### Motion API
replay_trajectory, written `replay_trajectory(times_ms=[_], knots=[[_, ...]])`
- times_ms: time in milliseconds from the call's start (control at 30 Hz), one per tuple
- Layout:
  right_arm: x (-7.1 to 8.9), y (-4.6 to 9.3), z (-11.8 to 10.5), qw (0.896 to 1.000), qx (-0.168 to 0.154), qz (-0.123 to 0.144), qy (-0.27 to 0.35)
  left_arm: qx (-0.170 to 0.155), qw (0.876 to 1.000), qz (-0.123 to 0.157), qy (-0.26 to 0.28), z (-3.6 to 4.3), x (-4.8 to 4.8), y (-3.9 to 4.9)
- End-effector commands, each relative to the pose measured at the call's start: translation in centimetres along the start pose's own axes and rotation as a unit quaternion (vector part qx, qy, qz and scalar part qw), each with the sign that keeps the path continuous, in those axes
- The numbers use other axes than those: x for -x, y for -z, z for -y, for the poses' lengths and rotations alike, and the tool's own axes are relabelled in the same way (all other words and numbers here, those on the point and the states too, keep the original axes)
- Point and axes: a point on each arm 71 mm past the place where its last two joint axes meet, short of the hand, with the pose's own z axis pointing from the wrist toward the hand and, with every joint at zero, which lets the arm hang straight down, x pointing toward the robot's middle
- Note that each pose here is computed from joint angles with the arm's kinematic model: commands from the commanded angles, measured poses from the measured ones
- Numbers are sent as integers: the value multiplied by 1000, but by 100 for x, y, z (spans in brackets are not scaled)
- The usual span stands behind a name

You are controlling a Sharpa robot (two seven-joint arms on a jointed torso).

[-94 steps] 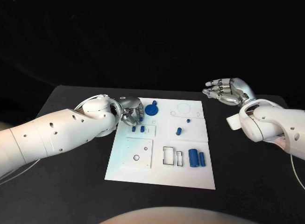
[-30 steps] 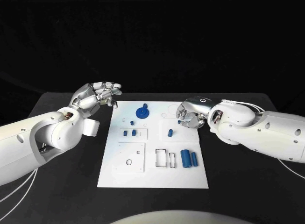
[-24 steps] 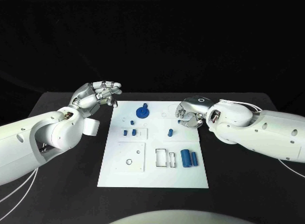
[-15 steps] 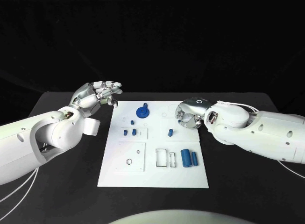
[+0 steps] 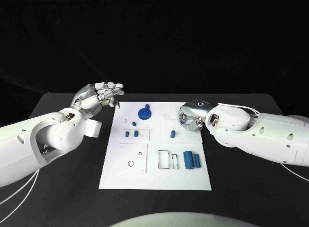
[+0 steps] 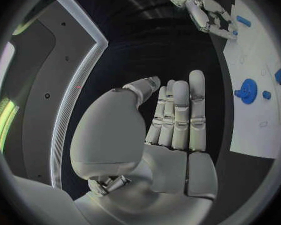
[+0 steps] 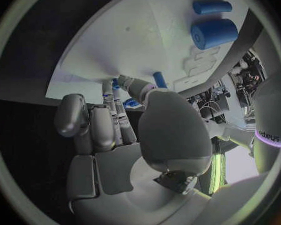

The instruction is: Assemble the parts on the task board

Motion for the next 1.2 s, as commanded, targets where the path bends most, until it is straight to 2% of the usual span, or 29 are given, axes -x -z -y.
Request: replay_trajectory(times_ms=[33, 533, 833, 1200], knots=[[-89, 1, -27, 1000, 1, -24, 9, 2, 1000, -4, 3, -3, -20, -3], [-182, -15, -79, 999, -12, -20, 28, 4, 1000, -7, 0, -5, -25, -1], [-147, 19, -83, 999, -13, 11, 31, 5, 1000, -8, -4, -9, -24, 0], [-20, 97, -105, 998, -1, 61, 21, 7, 1000, -7, -5, -19, -19, 0]])
